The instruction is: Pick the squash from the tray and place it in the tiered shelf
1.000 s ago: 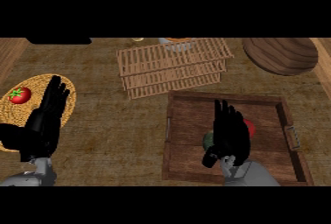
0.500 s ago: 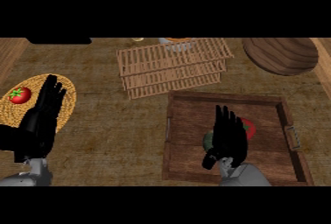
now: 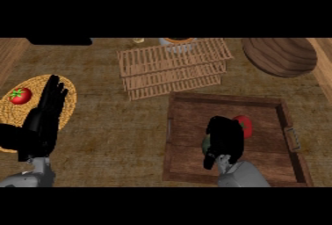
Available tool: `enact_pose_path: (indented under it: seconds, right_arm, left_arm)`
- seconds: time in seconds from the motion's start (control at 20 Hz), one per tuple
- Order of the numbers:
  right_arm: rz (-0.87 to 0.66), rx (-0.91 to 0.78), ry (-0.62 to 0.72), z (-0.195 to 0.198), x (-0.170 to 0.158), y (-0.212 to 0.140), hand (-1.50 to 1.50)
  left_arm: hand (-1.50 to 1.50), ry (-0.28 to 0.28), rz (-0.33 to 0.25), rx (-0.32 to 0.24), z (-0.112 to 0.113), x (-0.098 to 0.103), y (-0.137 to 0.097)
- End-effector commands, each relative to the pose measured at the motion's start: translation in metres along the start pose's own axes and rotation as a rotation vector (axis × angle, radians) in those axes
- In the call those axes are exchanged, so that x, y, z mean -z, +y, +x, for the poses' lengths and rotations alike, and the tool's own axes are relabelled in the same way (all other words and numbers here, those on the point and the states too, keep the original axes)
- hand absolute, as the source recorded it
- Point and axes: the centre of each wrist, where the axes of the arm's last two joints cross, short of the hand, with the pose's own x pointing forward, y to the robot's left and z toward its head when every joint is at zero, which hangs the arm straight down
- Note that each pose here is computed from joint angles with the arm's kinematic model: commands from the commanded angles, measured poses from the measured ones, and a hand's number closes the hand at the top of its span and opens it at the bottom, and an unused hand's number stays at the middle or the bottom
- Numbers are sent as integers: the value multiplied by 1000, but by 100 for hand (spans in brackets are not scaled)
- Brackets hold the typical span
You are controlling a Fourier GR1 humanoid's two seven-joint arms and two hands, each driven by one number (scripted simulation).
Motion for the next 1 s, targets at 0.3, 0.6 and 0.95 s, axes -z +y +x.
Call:
enact_pose_path:
  seconds: [0.3,0.6,0.95]
  right_arm:
    - [11,-73,-231,43,-44,21,150]
    - [93,11,-464,68,-75,21,150]
    - [-9,343,-565,78,-113,-37,150]
  left_arm:
    - [0,0,-5,12,12,1,-3]
    - [0,2,-29,7,9,1,-4]
    - [0,1,-9,0,-5,-7,-16]
